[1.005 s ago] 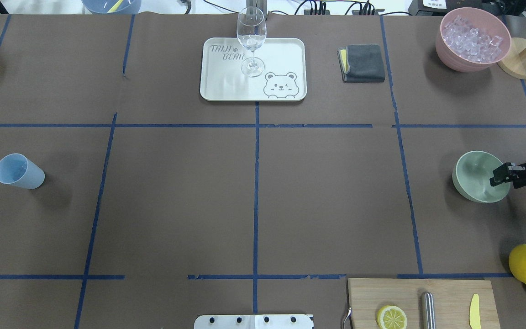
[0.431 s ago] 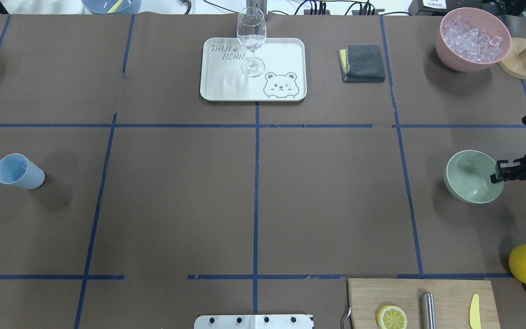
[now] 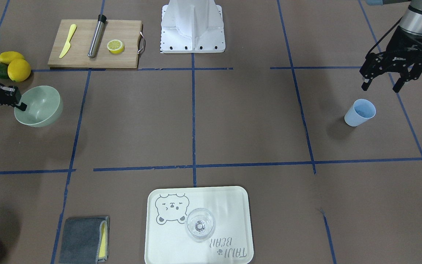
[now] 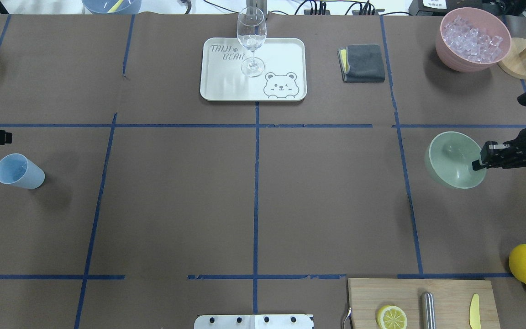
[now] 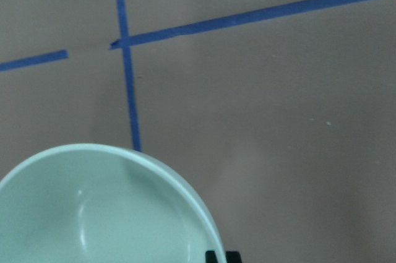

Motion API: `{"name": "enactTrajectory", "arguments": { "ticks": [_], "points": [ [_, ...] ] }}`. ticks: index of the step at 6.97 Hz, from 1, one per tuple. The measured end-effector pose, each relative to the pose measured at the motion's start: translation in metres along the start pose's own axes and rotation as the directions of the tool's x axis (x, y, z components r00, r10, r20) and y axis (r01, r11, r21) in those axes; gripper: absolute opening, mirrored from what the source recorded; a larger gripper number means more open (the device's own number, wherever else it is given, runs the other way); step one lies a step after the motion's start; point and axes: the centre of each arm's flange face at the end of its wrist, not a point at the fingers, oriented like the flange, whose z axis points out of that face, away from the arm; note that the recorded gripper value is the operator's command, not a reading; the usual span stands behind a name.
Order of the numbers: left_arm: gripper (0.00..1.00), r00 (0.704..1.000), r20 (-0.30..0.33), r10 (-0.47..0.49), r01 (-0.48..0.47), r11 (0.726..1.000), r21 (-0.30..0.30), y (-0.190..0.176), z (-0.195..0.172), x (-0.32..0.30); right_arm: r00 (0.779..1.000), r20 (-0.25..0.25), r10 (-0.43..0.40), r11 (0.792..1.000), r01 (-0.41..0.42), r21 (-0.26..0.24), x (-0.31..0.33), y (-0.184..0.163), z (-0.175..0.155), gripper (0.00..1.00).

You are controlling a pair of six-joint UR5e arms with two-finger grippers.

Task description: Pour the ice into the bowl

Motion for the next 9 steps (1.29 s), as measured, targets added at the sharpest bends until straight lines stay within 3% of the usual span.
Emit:
{"name": "enactTrajectory", "arguments": {
  "ticks": [1,3,6,9],
  "points": [
    [1.00,1.000,-0.020,-0.018,0.018,0.999,0.030,0.028,0.000,-0.003,0.998,0.045,0.051,0.999,-0.051,-0.007,-0.050,-0.002,0.005,0.00],
    [1.00,0.999,-0.009,-0.040,0.040,0.997,0.071,0.054,0.004,-0.005,0.992,0.077,0.104,0.994,-0.101,-0.035,-0.165,0.025,0.059,0.00],
    [1.00,0.998,0.033,-0.051,0.046,0.991,0.127,0.075,0.012,-0.006,0.991,-0.015,0.136,0.991,-0.137,-0.010,-0.365,0.085,0.113,0.00],
    [1.00,0.992,0.071,-0.101,0.088,0.983,0.162,0.121,0.038,0.014,0.982,-0.053,0.183,0.983,-0.182,0.021,-0.484,0.105,0.164,0.00]
  ]
}}
